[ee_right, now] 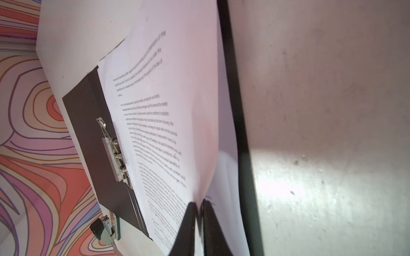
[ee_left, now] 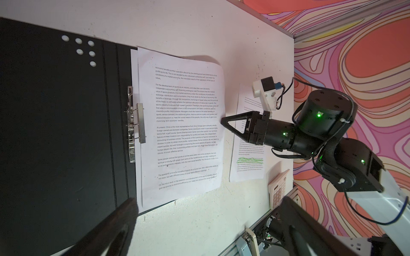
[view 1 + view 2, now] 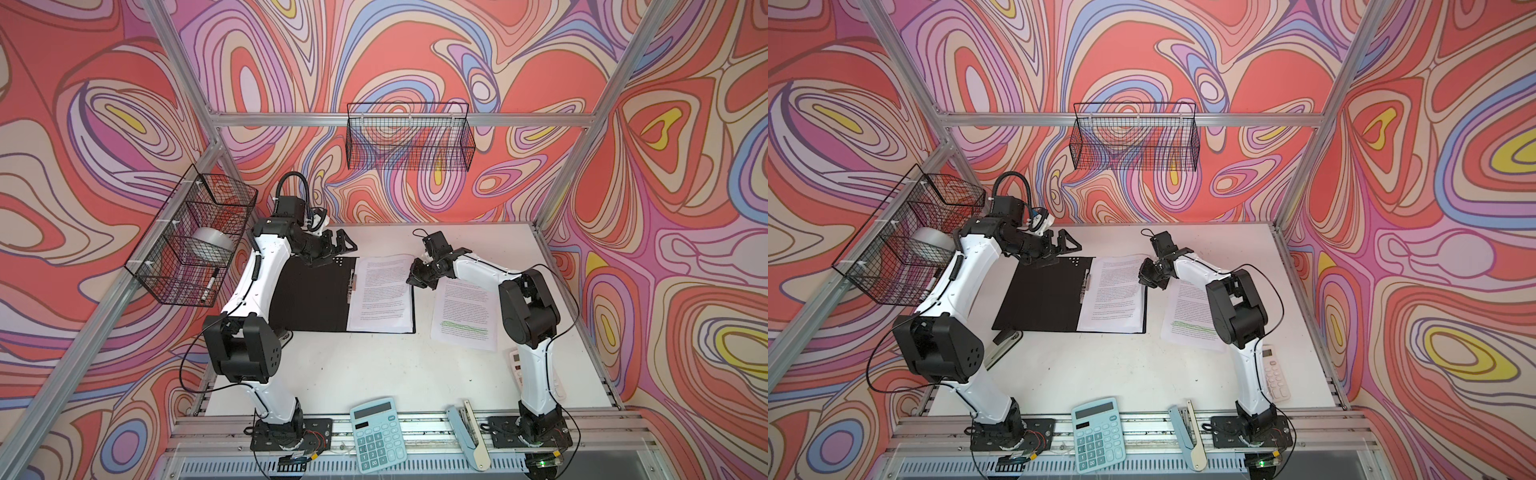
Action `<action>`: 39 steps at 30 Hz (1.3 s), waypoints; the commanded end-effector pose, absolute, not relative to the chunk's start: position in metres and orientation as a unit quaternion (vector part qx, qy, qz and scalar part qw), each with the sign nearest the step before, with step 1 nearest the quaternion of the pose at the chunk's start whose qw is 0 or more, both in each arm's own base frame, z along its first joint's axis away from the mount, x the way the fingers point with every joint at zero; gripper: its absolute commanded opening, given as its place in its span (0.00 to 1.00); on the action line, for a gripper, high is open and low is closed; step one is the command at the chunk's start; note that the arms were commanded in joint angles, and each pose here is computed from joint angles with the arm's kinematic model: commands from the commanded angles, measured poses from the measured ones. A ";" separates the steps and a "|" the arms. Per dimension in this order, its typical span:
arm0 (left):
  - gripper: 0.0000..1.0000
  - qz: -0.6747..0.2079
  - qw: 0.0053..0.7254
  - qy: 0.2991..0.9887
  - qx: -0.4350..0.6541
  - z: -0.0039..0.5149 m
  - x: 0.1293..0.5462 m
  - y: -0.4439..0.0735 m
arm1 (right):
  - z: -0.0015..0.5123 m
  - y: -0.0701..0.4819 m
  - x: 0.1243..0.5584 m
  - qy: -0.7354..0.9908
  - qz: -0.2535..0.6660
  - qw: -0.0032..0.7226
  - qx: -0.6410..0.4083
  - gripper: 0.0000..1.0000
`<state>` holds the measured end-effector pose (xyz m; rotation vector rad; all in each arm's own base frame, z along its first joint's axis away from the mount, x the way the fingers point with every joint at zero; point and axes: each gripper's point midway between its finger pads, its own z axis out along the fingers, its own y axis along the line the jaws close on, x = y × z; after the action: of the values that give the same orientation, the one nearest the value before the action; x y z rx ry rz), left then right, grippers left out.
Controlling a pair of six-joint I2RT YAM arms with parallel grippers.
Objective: Put the files into the folder
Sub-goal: 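Lay the sheet on the folder and open the right gripper, then draw the right gripper back from the folder toward the highlighted sheet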
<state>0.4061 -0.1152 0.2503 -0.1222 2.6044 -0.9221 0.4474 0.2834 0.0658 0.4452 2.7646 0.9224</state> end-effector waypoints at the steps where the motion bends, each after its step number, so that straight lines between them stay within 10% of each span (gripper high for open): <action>1: 1.00 -0.335 0.176 0.924 -0.047 0.246 0.406 -0.118 | 0.051 0.283 0.444 0.942 0.293 0.086 0.141 0.19; 11: 1.00 -0.338 0.172 0.924 -0.048 0.248 0.404 -0.119 | 0.055 0.277 0.439 0.949 0.271 0.093 0.130 0.28; 21: 1.00 -0.336 0.171 0.925 -0.048 0.248 0.404 -0.119 | 0.065 0.295 0.443 0.946 0.293 0.099 0.095 0.00; 39: 1.00 -0.331 0.161 0.929 -0.042 0.244 0.400 -0.122 | 0.029 0.298 0.440 0.951 0.287 0.068 0.093 0.00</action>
<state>0.4032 -0.1191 0.2496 -0.1229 2.6160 -0.9366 0.4429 0.2946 0.0376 0.2971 2.8474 0.8592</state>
